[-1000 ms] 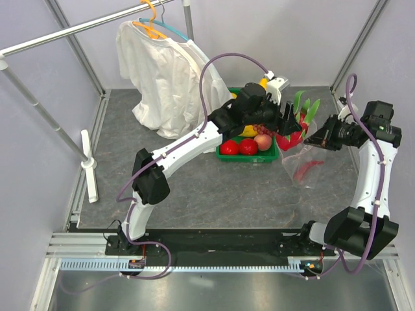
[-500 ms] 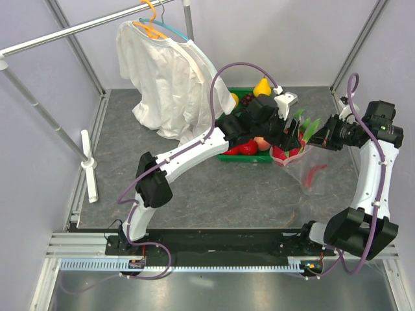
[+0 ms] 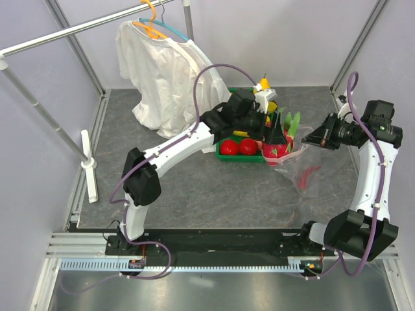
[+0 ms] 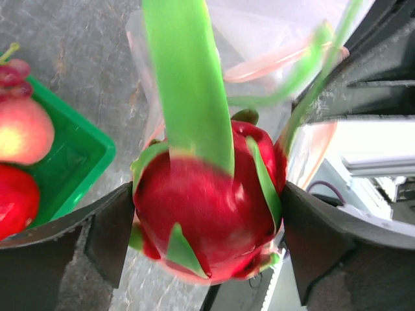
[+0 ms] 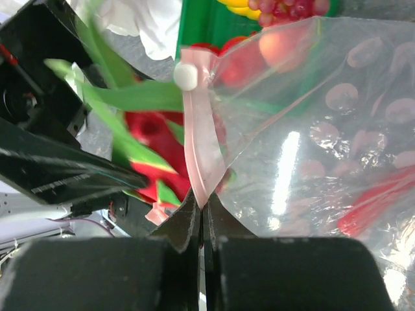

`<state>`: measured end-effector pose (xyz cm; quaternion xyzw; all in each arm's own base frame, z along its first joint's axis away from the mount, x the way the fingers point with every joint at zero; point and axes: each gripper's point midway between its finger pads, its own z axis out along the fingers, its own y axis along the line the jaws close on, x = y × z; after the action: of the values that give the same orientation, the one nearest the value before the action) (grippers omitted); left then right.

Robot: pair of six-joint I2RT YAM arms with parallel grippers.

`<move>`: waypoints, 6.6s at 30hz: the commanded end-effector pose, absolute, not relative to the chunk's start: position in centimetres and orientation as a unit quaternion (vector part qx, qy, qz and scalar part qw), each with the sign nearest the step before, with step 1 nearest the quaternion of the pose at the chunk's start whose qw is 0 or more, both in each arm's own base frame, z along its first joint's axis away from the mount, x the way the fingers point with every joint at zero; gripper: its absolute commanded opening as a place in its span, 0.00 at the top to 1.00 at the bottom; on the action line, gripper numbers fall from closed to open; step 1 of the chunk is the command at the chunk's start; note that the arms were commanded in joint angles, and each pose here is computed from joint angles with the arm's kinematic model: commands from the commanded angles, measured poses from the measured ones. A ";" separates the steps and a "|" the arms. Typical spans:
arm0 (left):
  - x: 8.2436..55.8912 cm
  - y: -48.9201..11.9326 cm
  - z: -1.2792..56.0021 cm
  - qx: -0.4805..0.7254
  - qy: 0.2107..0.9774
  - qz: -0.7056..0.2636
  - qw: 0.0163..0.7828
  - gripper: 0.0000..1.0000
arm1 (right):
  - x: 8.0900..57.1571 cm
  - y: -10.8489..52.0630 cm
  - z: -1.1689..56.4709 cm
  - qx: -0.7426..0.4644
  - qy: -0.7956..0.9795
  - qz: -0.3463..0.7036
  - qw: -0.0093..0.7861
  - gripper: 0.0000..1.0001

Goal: Place the food in the zip-top bag and seal the zipper
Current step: Place the fake fruit in the zipper food storage bag, then adjust the zipper food storage bag at the center of the board, then pick up the fake fruit from the bin.

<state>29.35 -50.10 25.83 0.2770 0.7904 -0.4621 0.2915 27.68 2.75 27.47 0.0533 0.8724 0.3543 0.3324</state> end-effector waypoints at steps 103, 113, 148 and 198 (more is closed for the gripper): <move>24.3 -49.0 24.4 0.246 0.739 -0.613 0.133 0.98 | 26.8 4.0 33.1 0.023 0.839 0.364 0.404 1.00; 22.0 -48.2 31.2 0.332 0.703 -0.614 0.135 0.98 | 24.3 -1.7 31.6 -0.027 0.890 0.114 0.441 1.00; 30.3 -36.2 27.8 0.569 0.671 -0.207 0.428 0.07 | 24.9 -2.2 32.6 0.016 0.897 0.120 0.425 1.00; 31.6 -39.5 26.1 0.589 0.685 -0.156 0.401 0.45 | 25.7 -0.3 32.0 0.037 0.881 0.188 0.433 1.00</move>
<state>36.08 -37.09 15.26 0.5623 0.7621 -0.0895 0.3081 24.80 -0.70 31.05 0.0433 0.8963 0.1737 0.4058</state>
